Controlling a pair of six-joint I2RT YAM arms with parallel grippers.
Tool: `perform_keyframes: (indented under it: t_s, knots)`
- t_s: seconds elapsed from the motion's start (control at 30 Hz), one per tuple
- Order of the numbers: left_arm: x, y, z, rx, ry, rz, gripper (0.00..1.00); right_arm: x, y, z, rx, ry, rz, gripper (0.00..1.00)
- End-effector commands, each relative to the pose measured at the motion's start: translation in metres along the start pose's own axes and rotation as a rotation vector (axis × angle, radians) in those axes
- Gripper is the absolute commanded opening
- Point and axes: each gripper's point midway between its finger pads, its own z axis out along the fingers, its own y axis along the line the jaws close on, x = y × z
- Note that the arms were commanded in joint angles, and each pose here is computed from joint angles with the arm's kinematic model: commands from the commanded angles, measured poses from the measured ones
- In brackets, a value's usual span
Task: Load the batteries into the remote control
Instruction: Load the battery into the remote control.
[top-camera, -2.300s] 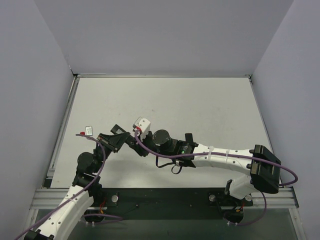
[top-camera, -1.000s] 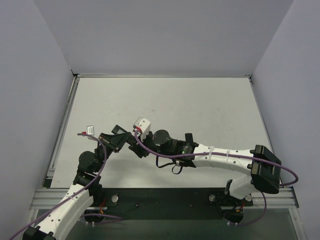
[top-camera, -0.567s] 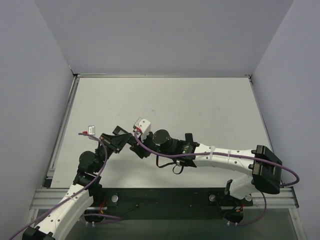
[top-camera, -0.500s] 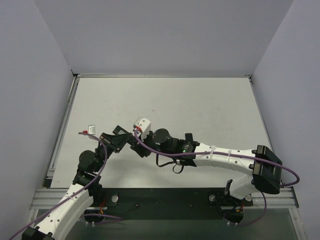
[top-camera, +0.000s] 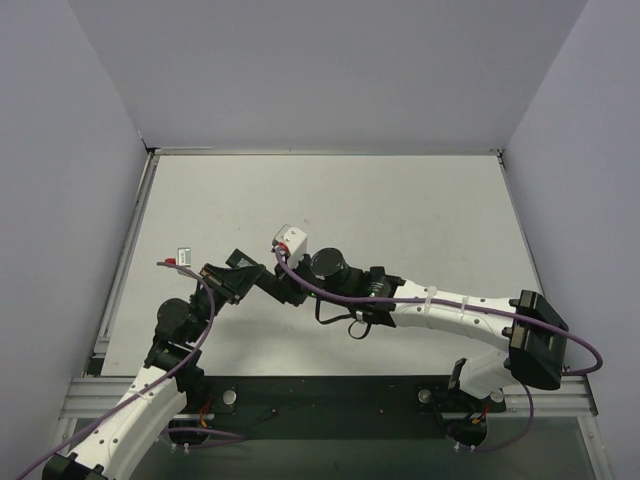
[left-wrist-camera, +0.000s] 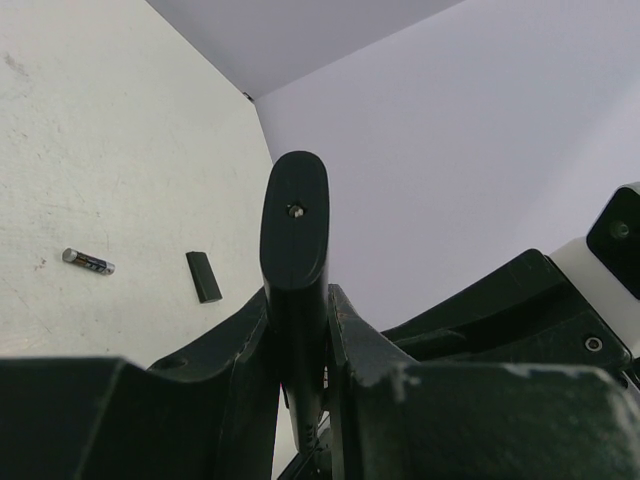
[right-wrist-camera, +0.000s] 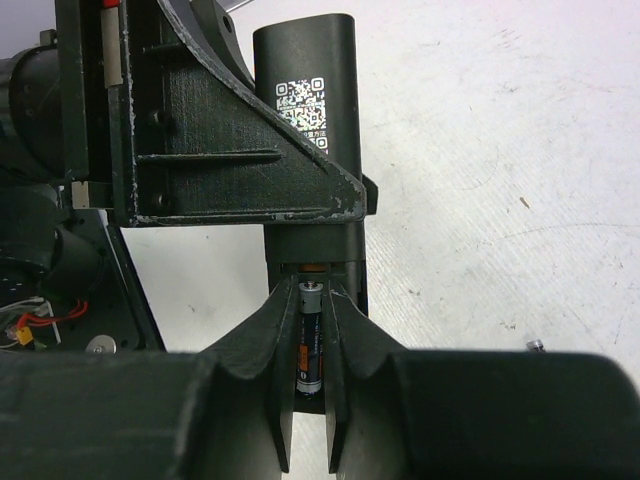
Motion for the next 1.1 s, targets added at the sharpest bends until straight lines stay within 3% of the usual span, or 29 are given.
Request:
perform_keyframes:
  t_s: [0.0, 0.4, 1.07]
  knots:
    - [0.002, -0.056, -0.004, 0.176, 0.056, 0.011, 0.00, -0.039, -0.009, -0.009, 0.007, -0.120, 0.035, 0.00]
    - [0.008, -0.054, -0.005, 0.192, 0.082, -0.077, 0.00, -0.061, -0.003, -0.022, -0.057, -0.265, -0.015, 0.00]
    - [-0.005, -0.054, -0.002, 0.162, 0.014, -0.139, 0.00, -0.045, 0.014, -0.030, -0.141, -0.240, -0.006, 0.00]
